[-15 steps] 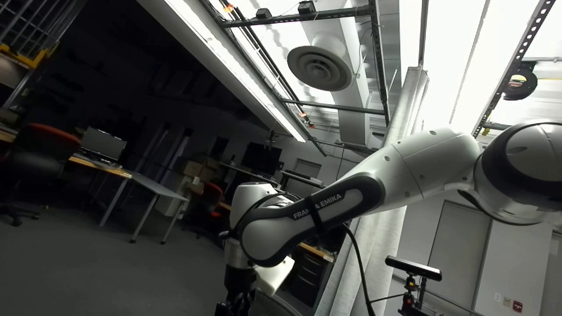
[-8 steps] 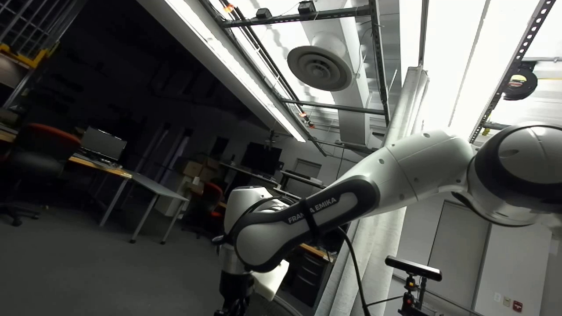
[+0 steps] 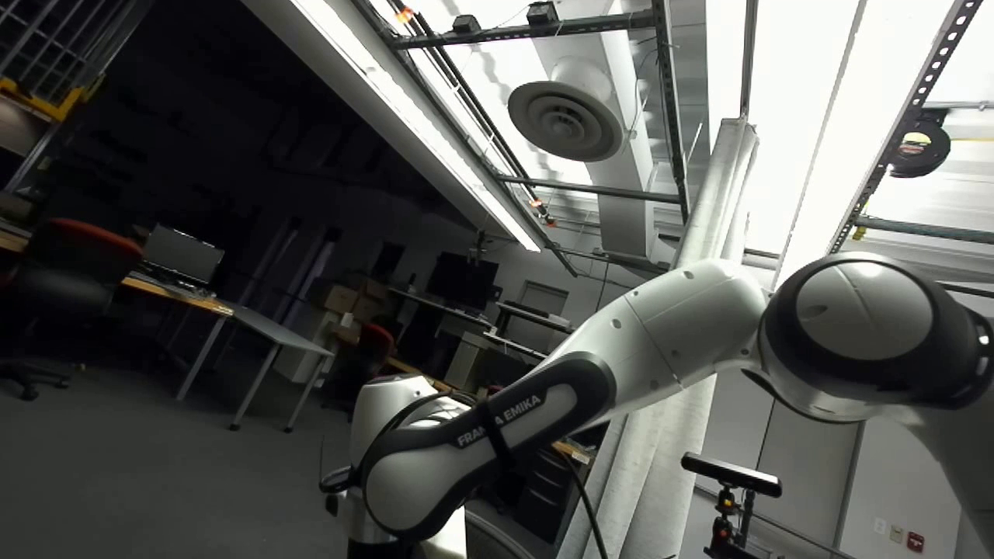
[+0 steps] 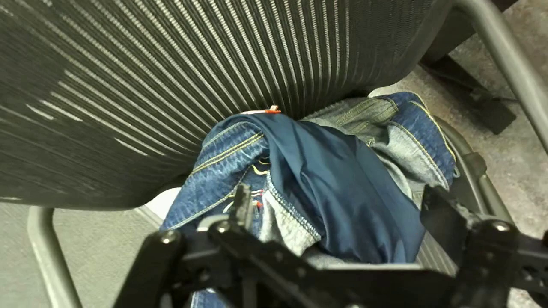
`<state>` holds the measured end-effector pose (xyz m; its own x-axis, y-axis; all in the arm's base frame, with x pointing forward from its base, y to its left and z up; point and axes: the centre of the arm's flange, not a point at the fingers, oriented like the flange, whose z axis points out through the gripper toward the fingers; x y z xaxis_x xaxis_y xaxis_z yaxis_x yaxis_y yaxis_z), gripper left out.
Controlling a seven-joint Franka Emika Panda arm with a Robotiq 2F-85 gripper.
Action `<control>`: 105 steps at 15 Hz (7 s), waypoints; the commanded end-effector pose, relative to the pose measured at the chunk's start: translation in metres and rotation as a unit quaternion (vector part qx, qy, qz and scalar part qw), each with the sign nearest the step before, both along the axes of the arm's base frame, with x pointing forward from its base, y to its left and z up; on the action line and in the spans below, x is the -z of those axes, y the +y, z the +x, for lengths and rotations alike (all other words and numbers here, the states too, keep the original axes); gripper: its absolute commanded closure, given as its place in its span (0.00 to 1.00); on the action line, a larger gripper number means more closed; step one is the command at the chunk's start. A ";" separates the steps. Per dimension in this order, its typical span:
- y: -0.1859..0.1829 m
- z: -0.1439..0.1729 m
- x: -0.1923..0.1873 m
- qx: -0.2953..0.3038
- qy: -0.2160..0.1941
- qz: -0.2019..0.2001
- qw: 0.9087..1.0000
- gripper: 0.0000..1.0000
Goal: Put the jeans on the backrest of the chair
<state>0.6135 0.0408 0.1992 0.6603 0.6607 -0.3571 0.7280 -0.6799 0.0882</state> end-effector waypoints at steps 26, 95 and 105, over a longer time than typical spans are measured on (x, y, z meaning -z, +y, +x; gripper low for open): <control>-0.001 0.035 0.158 -0.031 0.100 -0.069 0.992 0.75; -0.461 -0.093 -0.493 0.398 -0.345 0.112 0.842 0.97; -0.548 -0.095 -0.397 0.454 -0.269 0.065 0.847 0.39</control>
